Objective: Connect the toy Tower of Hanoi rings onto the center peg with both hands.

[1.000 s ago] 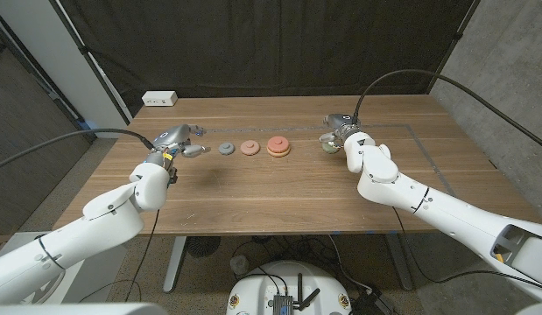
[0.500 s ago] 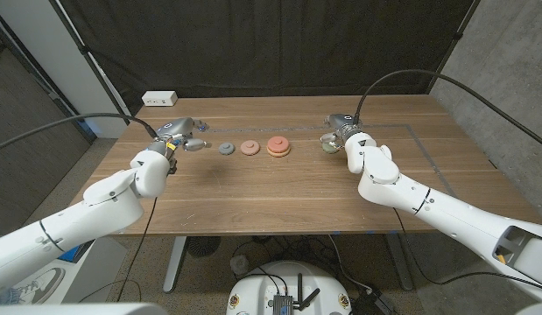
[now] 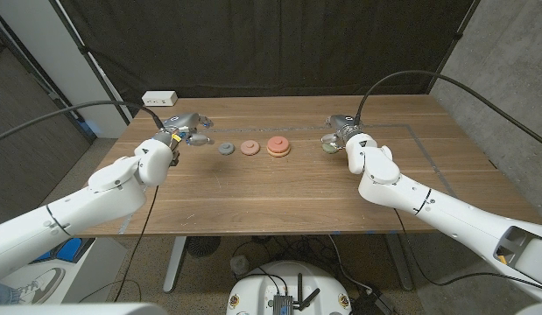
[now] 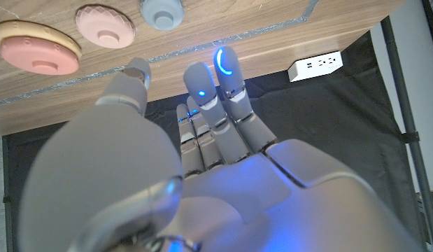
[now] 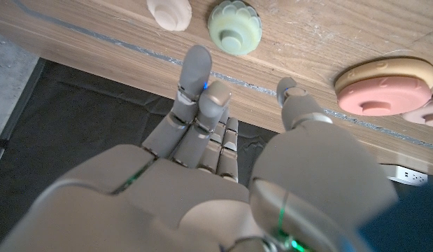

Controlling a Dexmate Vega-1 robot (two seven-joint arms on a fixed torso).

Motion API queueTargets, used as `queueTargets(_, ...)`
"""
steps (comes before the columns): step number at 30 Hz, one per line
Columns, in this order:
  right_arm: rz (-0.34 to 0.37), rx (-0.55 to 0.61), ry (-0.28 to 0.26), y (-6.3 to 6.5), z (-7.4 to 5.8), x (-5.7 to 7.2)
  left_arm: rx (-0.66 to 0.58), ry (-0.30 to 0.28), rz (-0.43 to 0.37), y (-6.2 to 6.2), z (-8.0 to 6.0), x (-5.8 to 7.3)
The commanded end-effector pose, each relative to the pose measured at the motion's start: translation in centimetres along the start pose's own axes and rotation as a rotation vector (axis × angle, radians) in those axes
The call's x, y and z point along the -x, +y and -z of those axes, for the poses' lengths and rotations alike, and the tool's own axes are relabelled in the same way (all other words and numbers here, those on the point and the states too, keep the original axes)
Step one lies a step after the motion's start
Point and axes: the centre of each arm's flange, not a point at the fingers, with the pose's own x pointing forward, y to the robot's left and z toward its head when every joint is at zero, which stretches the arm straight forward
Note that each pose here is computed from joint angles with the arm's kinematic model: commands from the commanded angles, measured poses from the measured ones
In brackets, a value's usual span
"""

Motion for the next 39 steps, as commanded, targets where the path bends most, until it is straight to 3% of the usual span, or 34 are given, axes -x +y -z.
queueTargets(1, -0.006, -0.001, 0.001, 0.1, 0.1, -0.1, -0.032, -0.022, 0.051, 0.2, -0.7, -1.9)
queueTargets(14, -0.02, -0.004, 0.006, 0.6, 0.4, -0.4, -0.07, -0.038, 0.072, 0.1, -1.1, -3.5)
queueTargets(26, -0.029, -0.018, 0.012, 0.9, 0.4, -0.5, -0.029, -0.075, 0.107, -0.5, -1.4, -5.9)
queueTargets(39, -0.035, -0.019, 0.02, 0.8, 0.7, -0.7, -0.06, -0.101, 0.164, -1.2, -2.7, -8.2)
